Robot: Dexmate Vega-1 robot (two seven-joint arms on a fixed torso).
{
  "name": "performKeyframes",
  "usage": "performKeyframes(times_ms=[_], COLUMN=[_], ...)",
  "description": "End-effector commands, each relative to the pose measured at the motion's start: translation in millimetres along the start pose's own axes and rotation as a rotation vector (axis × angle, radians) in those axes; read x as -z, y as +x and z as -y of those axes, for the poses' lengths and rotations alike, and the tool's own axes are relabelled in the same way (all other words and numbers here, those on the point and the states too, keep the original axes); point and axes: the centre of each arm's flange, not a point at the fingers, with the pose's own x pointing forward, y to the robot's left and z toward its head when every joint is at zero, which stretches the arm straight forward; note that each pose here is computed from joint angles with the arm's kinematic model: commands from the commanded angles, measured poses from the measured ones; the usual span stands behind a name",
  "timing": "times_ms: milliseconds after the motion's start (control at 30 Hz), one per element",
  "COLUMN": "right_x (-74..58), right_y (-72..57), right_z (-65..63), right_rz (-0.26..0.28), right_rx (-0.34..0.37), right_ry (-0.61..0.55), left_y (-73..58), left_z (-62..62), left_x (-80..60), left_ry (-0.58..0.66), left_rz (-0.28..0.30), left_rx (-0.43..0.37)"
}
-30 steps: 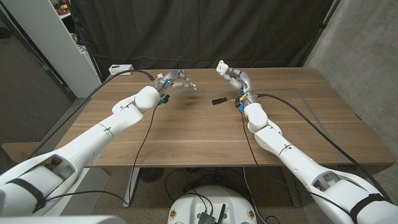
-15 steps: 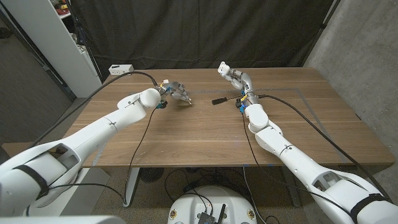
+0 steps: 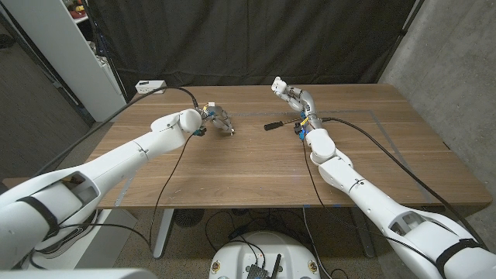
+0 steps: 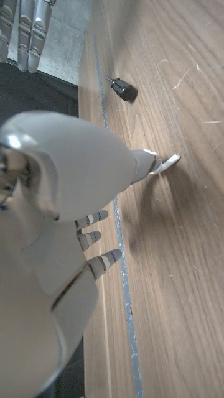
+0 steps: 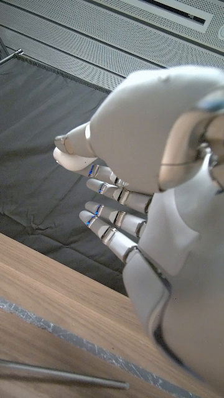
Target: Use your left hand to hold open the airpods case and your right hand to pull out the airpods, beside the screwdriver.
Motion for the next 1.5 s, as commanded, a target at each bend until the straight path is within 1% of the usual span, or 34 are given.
performKeyframes(times_ms=[33, 100, 133, 167, 233, 300, 333, 433, 500, 567, 633, 733, 767, 867, 1067, 1167, 1300, 1500], right_x=[0.5, 0.7, 0.7, 0.7, 0.4, 0.2, 0.0, 0.0, 0.5, 0.5, -0.9, -2.8, -3.3, -5.2, -5.4, -4.9, -5.1, -7.0], right_y=[4.7, 6.1, 6.2, 7.1, 7.9, 8.6, 8.9, 10.1, 11.2, 11.7, 12.3, 13.0, 13.2, 13.9, 14.7, 15.2, 15.1, 14.7], right_z=[2.0, 1.8, 1.8, 1.6, 1.5, 1.3, 1.2, 0.9, 0.7, -0.4, -2.2, -4.1, -4.7, -7.3, -11.6, -12.9, -15.5, -19.1], right_rz=[-0.003, -0.005, -0.005, -0.007, -0.007, -0.008, -0.008, -0.009, -0.011, -0.007, 0.002, 0.013, 0.015, 0.021, 0.020, 0.016, 0.015, 0.016], right_rx=[-0.010, -0.020, -0.020, -0.024, -0.029, -0.032, -0.030, -0.033, -0.033, -0.028, -0.026, -0.023, -0.024, -0.024, -0.023, -0.019, -0.026, -0.035], right_ry=[0.013, 0.011, 0.011, 0.012, 0.008, 0.005, 0.005, -0.008, -0.009, -0.019, -0.039, -0.062, -0.073, -0.110, -0.129, -0.134, -0.142, -0.149], left_y=[-7.7, -9.8, -9.8, -12.5, -17.5, -24.9, -29.2, -42.3, -49.2, -53.1, -54.8, -54.5, -53.8, -52.4, -51.6, -48.3, -42.1, -31.6], left_z=[-12.1, -17.9, -17.9, -23.8, -31.7, -40.4, -44.3, -51.3, -51.2, -49.7, -47.6, -44.9, -44.8, -45.4, -49.4, -50.8, -50.3, -46.2], left_x=[-1.8, -2.0, -2.0, -1.7, -1.6, -1.4, -1.9, -4.8, -8.1, -14.0, -19.9, -27.9, -29.8, -36.4, -46.9, -52.6, -61.1, -68.8], left_ry=[0.110, 0.139, 0.139, 0.136, 0.126, 0.087, 0.060, -0.035, -0.124, -0.199, -0.267, -0.361, -0.389, -0.468, -0.586, -0.630, -0.663, -0.727], left_rz=[-0.050, -0.066, -0.066, -0.076, -0.068, -0.038, -0.016, 0.100, 0.183, 0.248, 0.312, 0.389, 0.421, 0.482, 0.604, 0.654, 0.700, 0.733], left_rx=[-0.029, -0.020, -0.019, -0.028, -0.048, -0.098, -0.133, -0.273, -0.393, -0.485, -0.553, -0.614, -0.620, -0.649, -0.698, -0.681, -0.645, -0.553])
